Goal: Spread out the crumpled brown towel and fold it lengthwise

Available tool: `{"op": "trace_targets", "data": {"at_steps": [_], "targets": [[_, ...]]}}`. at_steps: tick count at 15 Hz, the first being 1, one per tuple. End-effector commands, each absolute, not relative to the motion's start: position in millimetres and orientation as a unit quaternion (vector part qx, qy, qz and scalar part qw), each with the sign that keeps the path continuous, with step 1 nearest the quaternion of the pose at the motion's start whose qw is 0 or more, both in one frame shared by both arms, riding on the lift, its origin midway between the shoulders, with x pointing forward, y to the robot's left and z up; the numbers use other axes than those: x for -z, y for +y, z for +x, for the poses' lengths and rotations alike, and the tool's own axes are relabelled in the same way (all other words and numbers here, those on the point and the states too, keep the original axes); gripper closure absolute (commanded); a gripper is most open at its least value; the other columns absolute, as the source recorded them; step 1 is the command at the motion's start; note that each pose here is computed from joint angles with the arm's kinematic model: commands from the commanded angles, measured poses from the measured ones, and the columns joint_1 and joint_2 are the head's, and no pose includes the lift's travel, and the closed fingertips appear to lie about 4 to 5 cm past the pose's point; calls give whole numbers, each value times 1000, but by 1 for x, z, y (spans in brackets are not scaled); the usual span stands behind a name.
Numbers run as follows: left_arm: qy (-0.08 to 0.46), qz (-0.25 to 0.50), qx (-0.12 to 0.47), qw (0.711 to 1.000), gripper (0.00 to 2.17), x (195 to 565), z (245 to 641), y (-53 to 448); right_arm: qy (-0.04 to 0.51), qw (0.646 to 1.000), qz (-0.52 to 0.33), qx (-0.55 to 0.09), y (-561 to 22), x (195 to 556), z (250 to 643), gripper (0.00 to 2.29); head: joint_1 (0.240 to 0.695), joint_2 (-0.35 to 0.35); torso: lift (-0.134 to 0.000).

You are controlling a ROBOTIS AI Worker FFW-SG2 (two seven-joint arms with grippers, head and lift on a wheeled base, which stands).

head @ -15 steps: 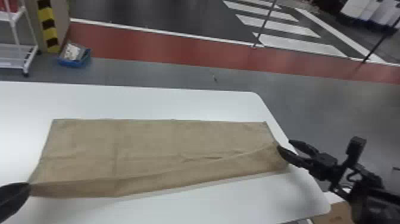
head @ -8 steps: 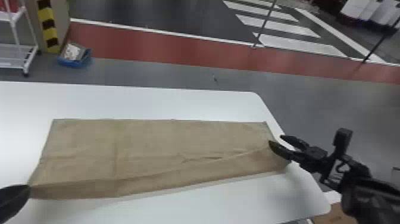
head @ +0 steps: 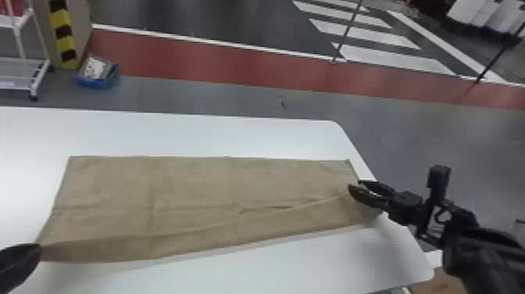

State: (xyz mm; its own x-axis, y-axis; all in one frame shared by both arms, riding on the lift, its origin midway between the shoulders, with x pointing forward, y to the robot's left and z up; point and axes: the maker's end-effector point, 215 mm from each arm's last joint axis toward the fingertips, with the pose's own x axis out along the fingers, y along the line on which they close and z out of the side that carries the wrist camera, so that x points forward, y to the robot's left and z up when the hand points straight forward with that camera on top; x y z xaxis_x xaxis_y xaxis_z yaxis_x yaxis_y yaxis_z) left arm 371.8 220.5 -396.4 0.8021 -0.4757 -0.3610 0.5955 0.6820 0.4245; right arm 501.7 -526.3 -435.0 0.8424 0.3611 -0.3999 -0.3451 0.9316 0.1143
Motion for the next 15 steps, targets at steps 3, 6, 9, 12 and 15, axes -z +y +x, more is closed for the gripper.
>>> {"op": "trace_targets", "data": {"at_steps": [3,6,9,12,15], "targets": [[109,270,294,910,1713,394,372,219,223,957,35,-179,-536,435,496,1511,695,-350,-123],[102,269,293,912,1713,386,373,218,204,962,43,-176,-547,420,487,1659,695,-350,-123],[98,267,290,914,1713,375,374,220,178,968,49,-171,-561,399,472,1659,695,-350,-123],[103,256,274,921,1713,364,373,237,139,972,46,-186,-572,373,452,1659,695,-350,-123],[123,226,256,932,1713,348,376,259,84,974,33,-206,-581,335,439,1659,695,-350,-123]]}}
